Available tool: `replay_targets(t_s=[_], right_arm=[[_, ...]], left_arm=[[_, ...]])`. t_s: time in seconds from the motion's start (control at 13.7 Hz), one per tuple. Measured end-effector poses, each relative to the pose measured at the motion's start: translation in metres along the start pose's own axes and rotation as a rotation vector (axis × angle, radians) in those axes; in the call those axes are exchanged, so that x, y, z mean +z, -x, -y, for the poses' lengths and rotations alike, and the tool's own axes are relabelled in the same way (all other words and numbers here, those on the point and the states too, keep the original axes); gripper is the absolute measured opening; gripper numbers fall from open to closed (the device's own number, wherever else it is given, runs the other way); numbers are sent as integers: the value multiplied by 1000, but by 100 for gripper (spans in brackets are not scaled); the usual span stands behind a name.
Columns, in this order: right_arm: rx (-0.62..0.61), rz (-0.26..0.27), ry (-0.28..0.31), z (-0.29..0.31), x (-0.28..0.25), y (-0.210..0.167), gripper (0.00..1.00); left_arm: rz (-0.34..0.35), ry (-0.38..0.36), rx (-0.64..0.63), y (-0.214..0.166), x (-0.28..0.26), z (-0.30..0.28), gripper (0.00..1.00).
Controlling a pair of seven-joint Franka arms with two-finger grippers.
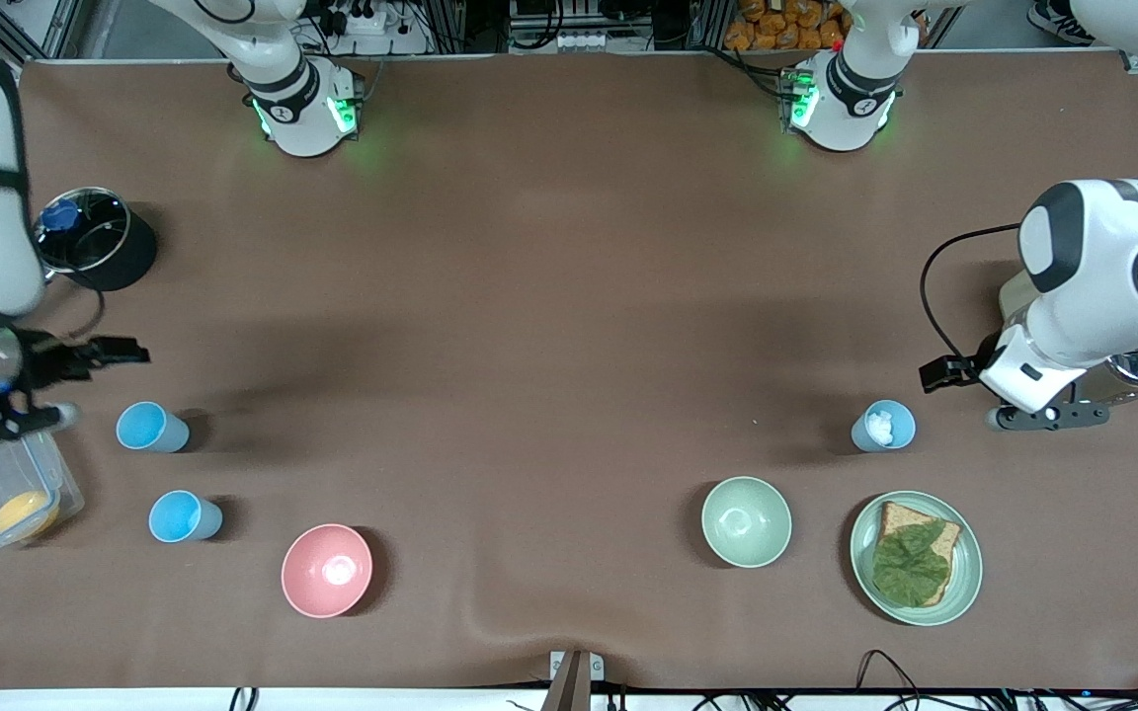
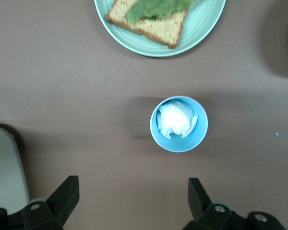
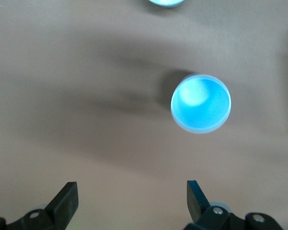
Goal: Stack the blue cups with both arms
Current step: 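Close the right gripper on the blue cup while the left gripper grasps the tissue cup, then lift and carry both cups toward the table middle with both grippers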
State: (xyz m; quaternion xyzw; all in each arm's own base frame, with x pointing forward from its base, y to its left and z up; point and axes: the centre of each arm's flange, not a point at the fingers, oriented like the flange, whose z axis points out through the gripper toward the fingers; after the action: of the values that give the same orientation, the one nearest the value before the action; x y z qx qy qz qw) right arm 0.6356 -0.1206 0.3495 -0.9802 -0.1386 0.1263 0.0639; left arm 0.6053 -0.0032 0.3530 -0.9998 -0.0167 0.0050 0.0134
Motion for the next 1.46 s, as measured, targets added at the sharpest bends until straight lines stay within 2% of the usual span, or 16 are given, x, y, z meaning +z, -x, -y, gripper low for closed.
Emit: replay_targets(t_s=[0.29, 0.51, 0.88, 0.95, 1.46], right_arm=[[-73, -36, 64, -19, 49, -29, 100], [-110, -22, 61, -27, 79, -36, 100], [-116, -38, 73, -30, 119, -36, 100], [-127, -38, 74, -30, 119, -36, 91], [-230, -49, 86, -37, 117, -34, 16]], left_arm=[[-6, 8, -20, -3, 35, 12, 100], [-40, 17, -21, -11, 62, 12, 100], [-67, 30, -13, -26, 91, 4, 98], [-67, 32, -10, -27, 93, 2, 91], [-33, 48, -17, -26, 115, -6, 20]])
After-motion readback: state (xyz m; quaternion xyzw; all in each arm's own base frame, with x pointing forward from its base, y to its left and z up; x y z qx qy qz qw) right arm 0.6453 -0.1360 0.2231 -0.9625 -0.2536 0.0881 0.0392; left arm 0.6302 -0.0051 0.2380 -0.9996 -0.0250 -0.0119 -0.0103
